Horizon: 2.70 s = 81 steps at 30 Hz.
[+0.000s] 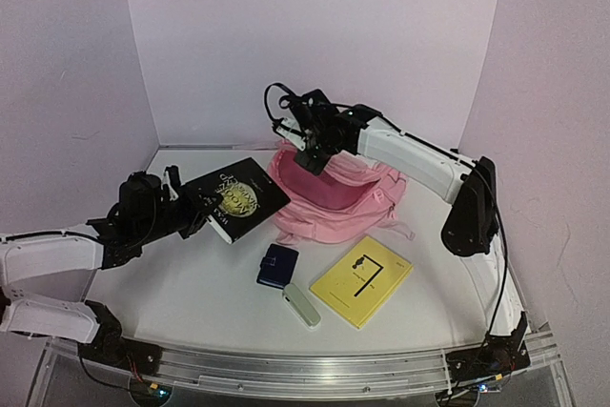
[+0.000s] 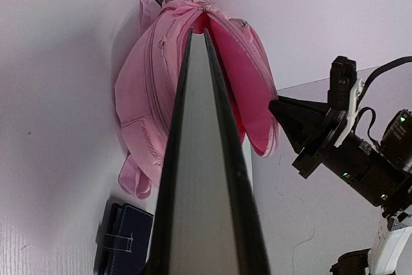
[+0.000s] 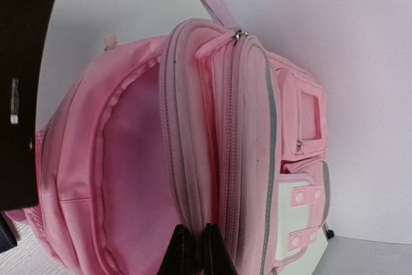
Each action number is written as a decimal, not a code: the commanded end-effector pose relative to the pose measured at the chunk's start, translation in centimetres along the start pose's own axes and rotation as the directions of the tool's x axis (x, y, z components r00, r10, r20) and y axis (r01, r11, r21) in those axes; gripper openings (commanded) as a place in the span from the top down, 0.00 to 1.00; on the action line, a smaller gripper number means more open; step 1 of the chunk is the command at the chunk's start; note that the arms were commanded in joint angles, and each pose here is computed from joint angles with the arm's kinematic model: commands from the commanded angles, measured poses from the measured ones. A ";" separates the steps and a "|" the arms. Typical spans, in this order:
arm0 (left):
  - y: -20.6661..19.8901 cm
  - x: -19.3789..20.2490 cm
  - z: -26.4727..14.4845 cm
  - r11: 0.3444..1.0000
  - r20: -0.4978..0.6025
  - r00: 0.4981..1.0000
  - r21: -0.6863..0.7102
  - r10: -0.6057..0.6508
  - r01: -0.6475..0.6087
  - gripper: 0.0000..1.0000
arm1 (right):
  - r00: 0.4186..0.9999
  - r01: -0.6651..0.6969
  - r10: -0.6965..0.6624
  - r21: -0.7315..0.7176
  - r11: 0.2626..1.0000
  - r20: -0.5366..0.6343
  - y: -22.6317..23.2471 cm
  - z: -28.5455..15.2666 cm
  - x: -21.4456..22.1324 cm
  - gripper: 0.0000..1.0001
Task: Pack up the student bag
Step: Place the book in the student bag.
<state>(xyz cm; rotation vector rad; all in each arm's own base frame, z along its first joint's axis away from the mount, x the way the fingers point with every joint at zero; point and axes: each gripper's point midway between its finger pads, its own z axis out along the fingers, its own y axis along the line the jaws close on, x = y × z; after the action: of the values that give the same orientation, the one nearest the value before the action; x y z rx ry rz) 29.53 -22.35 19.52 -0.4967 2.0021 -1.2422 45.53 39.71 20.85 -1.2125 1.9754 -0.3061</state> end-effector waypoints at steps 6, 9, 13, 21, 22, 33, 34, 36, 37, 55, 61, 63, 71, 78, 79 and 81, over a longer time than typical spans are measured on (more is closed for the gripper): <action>-9.6 -2.5 3.8 0.916 0.006 0.995 0.391 -0.099 0.089 1.00 | 0.949 -0.128 0.095 0.092 0.987 0.300 -6.7 -8.2 -7.5 1.00; -10.8 -2.9 5.5 0.877 -0.018 0.991 0.464 -0.133 0.126 1.00 | 0.944 -0.137 0.102 0.089 0.987 0.315 -6.9 -8.4 -7.8 1.00; -11.4 -2.8 8.4 0.846 -0.062 0.984 0.503 -0.166 0.174 1.00 | 0.940 -0.140 0.114 0.057 0.989 0.322 -6.4 -8.6 -7.8 1.00; -9.4 -3.1 15.1 0.855 -0.086 0.966 0.451 -0.243 0.255 1.00 | 0.930 -0.147 0.143 -0.016 0.989 0.339 -5.3 -9.0 -7.9 1.00; -9.2 -3.1 16.0 0.859 -0.092 0.965 0.440 -0.246 0.261 1.00 | 0.928 -0.148 0.149 -0.028 0.989 0.341 -5.1 -9.0 -7.9 1.00; -7.1 -1.9 25.7 0.882 -0.206 0.922 0.285 -0.327 0.376 0.99 | 0.918 -0.164 0.199 -0.128 0.978 0.344 -3.2 -8.6 -8.0 1.00; -7.2 -1.8 26.5 0.884 -0.214 0.923 0.282 -0.321 0.373 0.98 | 0.916 -0.168 0.205 -0.135 0.977 0.345 -3.1 -8.6 -8.1 1.00; -6.9 -1.4 27.8 0.888 -0.230 0.919 0.266 -0.319 0.375 0.96 | 0.912 -0.174 0.214 -0.142 0.974 0.350 -3.1 -8.8 -8.3 1.00; -6.9 -1.5 28.3 0.888 -0.231 0.919 0.265 -0.320 0.376 0.94 | 0.912 -0.174 0.213 -0.139 0.975 0.351 -3.2 -8.7 -8.3 1.00; -4.7 -1.2 21.3 0.941 -0.133 0.932 -0.024 -0.338 0.338 0.41 | 0.909 -0.278 0.300 -0.115 0.954 0.290 -6.6 -5.2 -5.7 1.00; -3.9 0.4 21.7 0.930 -0.170 0.915 -0.023 -0.365 0.366 0.89 | 0.904 -0.281 0.306 -0.124 0.952 0.298 -6.7 -5.7 -5.8 1.00; -4.2 0.6 22.1 0.932 -0.183 0.917 0.006 -0.355 0.362 0.99 | 0.900 -0.284 0.315 -0.143 0.948 0.300 -6.5 -5.8 -5.9 1.00; -5.8 0.7 28.0 0.932 -0.232 0.922 0.117 -0.311 0.344 1.00 | 0.884 -0.304 0.366 -0.238 0.923 0.291 -4.9 -5.9 -6.2 1.00; -5.6 -0.1 28.7 0.960 -0.175 0.946 0.017 -0.272 0.279 0.45 | 0.878 -0.331 0.385 -0.220 0.918 0.284 -5.9 -5.2 -5.8 1.00; -5.5 -0.2 27.8 0.964 -0.150 0.953 -0.010 -0.263 0.265 0.35 | 0.875 -0.341 0.394 -0.220 0.914 0.283 -6.2 -5.1 -5.7 1.00; -5.7 -0.3 26.1 0.966 -0.121 0.959 -0.046 -0.257 0.253 0.17 | 0.868 -0.360 0.411 -0.218 0.907 0.279 -6.9 -4.8 -5.4 1.00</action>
<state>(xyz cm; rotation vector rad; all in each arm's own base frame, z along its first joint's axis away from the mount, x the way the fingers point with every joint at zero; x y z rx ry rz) 51.24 -42.32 13.89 -0.7228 2.0919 -1.5689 46.15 40.64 23.41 -1.0154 2.0622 0.1806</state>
